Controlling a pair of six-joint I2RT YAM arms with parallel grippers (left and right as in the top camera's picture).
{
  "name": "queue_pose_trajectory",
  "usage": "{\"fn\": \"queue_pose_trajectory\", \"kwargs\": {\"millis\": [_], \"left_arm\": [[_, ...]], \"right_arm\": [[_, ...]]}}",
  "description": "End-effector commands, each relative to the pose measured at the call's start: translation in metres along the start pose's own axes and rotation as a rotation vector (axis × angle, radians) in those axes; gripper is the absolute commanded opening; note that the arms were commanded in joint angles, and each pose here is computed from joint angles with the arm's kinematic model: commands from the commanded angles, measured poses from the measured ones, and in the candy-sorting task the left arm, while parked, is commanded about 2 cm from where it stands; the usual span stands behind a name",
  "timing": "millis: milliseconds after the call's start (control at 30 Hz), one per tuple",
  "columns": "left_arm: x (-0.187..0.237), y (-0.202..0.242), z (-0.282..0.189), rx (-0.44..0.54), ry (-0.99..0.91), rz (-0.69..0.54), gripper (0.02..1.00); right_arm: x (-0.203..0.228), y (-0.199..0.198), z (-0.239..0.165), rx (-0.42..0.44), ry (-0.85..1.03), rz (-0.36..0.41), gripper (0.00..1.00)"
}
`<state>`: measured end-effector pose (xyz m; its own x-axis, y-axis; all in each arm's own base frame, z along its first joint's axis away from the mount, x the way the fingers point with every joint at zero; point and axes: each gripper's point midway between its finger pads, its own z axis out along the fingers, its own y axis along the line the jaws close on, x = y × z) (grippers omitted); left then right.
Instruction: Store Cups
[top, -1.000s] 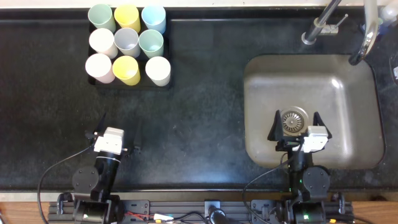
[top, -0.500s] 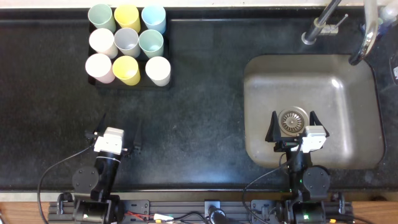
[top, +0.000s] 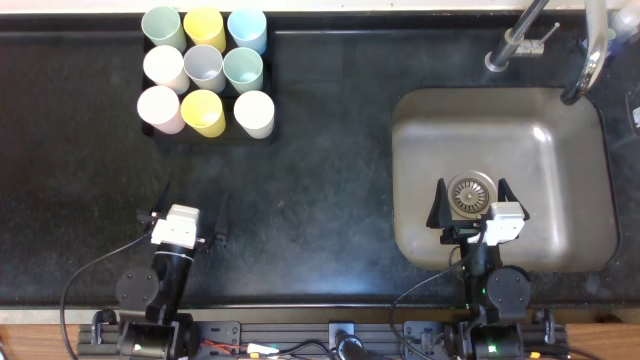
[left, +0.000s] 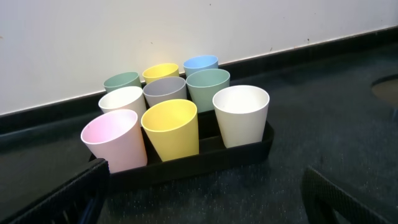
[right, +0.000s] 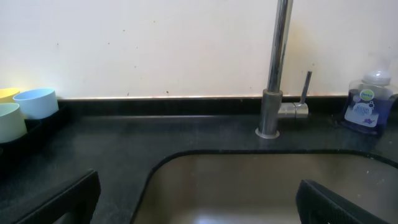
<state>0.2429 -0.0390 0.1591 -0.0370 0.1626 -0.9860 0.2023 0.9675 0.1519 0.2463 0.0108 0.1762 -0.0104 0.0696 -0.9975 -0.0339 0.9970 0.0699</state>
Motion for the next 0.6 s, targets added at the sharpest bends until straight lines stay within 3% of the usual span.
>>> {"fn": "queue_pose_trajectory", "kwargs": {"millis": [33,533,600], "left_arm": [[-0.0001,-0.0008,-0.0004,0.005,-0.002,0.014,0.998],[-0.0001,-0.0013,-0.0004,0.008,-0.003,0.013,0.998],[-0.0021,-0.0009,-0.0004,0.006,-0.010,-0.062,0.998]], "right_arm": [[0.0034,-0.0006,0.0003,0.000,0.000,0.008,0.998],[0.0033,-0.0002,0.0003,-0.002,0.000,0.008,0.998],[0.0034,-0.0001,0.0003,-0.002,0.000,0.008,0.998]]}}
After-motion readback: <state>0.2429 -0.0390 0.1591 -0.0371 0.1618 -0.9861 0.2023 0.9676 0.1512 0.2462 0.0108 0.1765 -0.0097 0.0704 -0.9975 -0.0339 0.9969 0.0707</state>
